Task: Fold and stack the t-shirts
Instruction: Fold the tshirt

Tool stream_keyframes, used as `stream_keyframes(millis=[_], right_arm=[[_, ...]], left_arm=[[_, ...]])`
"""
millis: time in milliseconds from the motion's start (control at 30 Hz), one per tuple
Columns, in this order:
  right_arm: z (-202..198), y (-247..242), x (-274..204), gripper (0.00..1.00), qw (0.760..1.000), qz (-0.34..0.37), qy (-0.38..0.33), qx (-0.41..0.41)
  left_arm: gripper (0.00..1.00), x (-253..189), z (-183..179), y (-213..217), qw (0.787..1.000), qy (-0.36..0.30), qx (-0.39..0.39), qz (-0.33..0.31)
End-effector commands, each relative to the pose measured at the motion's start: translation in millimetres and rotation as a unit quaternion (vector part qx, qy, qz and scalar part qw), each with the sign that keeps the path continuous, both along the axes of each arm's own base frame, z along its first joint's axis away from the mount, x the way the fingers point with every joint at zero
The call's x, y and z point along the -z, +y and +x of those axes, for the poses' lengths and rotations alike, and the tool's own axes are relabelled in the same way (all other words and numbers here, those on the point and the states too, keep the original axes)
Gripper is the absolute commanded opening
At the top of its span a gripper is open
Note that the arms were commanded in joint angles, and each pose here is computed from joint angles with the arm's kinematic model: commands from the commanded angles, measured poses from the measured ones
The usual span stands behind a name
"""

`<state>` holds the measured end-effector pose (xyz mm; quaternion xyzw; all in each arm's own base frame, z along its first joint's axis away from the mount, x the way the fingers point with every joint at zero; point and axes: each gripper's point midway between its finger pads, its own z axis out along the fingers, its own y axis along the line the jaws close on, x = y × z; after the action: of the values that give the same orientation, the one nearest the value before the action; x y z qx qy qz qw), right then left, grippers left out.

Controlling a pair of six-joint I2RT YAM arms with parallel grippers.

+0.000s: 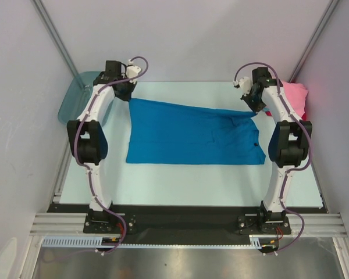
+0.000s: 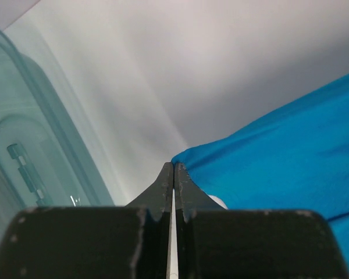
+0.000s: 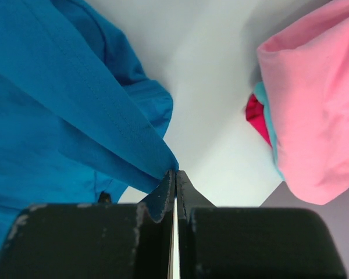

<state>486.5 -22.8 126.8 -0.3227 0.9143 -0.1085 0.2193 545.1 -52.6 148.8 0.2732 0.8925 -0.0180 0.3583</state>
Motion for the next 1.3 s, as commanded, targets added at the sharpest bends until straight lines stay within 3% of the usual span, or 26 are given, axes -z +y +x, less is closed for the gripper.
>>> stream_keyframes(millis=[0, 500, 633, 833, 1267], right_arm=[[-12, 1, -25, 0.00, 1.000, 0.009, -0.013, -0.015], [-41, -4, -31, 0.00, 0.997, 0.000, 0.045, -0.070], [-8, -23, -54, 0.00, 0.997, -0.056, -0.029, -0.049], [58, -34, -106, 0.00, 0.978, -0.114, -0.175, -0.027], [96, 26, -97, 0.00, 0.960, -0.140, -0.218, -0.107]], left_arm=[[0.00, -45, 0, 18, 0.999, -0.052, -0.008, 0.012], [0.00, -39, -26, 12, 0.998, -0.029, 0.059, 0.020], [0.00, -36, -27, 11, 0.998, -0.024, 0.056, 0.011], [0.00, -34, -26, 6, 0.998, -0.021, 0.053, -0.003], [0.00, -31, -31, 8, 0.999, -0.025, 0.046, -0.004]])
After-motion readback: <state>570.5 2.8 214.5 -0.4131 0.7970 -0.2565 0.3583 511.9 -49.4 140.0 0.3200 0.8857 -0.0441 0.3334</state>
